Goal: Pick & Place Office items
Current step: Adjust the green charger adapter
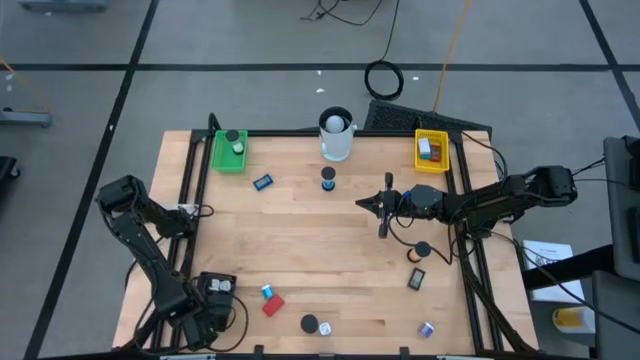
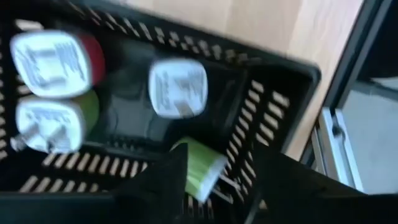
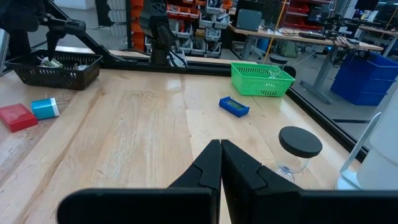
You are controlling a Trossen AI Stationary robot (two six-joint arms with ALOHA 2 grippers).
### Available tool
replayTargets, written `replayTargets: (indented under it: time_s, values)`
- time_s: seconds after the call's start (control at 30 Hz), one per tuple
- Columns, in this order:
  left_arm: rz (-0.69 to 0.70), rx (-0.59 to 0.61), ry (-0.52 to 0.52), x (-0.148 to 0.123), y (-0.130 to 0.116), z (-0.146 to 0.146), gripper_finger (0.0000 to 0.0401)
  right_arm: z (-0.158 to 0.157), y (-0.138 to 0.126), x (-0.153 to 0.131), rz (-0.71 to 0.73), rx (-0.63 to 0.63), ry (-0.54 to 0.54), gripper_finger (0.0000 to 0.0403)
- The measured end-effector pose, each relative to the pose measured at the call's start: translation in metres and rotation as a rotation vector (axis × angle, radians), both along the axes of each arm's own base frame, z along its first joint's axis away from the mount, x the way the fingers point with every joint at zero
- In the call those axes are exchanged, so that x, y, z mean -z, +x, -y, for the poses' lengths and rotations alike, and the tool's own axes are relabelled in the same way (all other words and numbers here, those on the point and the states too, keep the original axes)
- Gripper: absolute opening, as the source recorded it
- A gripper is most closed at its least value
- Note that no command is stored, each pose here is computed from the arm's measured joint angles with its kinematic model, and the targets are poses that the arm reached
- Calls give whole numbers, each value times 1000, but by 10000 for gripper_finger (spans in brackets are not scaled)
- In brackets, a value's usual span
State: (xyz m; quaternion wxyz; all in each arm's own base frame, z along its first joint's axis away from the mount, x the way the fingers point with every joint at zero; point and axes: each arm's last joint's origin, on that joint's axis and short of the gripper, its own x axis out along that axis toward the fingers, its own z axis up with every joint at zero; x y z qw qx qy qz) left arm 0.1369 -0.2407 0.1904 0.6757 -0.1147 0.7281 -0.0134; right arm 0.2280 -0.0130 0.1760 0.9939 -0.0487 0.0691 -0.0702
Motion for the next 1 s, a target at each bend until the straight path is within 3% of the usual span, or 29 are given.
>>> replayTargets:
  time_s: [0.37, 1.0]
  values:
    - [-24, 79, -22, 0, -8, 4, 12, 0, 0, 0, 0, 0, 0, 0]
    - [-58, 103, -25, 0, -10, 4, 7, 0, 0, 0, 0, 0, 0, 0]
